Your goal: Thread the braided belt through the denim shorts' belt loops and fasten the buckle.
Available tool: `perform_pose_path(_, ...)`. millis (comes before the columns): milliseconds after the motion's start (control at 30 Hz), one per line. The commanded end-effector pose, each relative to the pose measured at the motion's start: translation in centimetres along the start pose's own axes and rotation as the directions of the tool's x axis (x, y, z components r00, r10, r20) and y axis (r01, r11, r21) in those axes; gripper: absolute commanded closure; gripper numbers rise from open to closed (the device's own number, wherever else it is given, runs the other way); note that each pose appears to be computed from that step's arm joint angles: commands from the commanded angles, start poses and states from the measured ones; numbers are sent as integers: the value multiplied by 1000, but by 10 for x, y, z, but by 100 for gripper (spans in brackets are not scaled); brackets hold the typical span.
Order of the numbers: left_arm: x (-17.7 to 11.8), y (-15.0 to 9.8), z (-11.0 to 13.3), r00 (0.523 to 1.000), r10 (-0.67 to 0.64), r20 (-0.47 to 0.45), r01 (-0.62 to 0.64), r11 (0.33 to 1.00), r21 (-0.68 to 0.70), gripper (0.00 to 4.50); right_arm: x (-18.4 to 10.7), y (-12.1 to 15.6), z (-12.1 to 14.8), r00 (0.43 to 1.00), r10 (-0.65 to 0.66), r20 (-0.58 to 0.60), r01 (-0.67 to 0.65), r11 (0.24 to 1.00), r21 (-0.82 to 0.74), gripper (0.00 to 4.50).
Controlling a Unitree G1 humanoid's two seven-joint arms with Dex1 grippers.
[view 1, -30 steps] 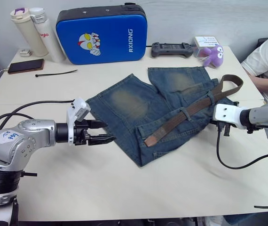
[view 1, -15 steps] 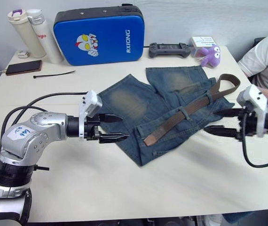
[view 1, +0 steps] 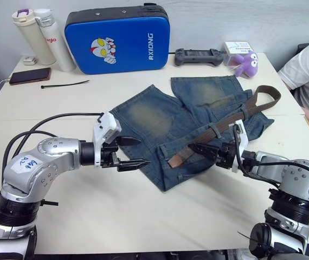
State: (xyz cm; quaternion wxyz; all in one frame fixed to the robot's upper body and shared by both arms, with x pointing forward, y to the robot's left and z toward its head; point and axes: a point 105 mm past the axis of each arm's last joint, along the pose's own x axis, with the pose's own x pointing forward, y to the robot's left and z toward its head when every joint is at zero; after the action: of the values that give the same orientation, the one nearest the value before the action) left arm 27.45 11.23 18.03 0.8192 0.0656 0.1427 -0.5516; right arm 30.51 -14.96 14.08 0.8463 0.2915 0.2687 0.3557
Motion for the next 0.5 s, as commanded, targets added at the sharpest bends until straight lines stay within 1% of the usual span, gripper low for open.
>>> perform_pose_path(33,-11,0,8,998,58,25,-60,996,63,0,-10,-5,11,998,-35,47,34,999,11,3)
perform_pose_path(200,-12,1,8,997,73,31,-75,995,65,0,-5,-8,14,998,-49,45,47,998,32,3)
perform_pose_path(267,-11,2,10,997,75,37,-77,995,66,0,3,-2,14,999,-15,45,13,999,45,3)
perform_pose_path(400,-14,4,10,996,87,32,-89,994,67,0,14,14,16,993,94,76,-100,992,77,3)
perform_pose_path(500,-15,5,9,995,93,29,-95,993,64,0,18,19,16,989,119,90,-127,988,87,3)
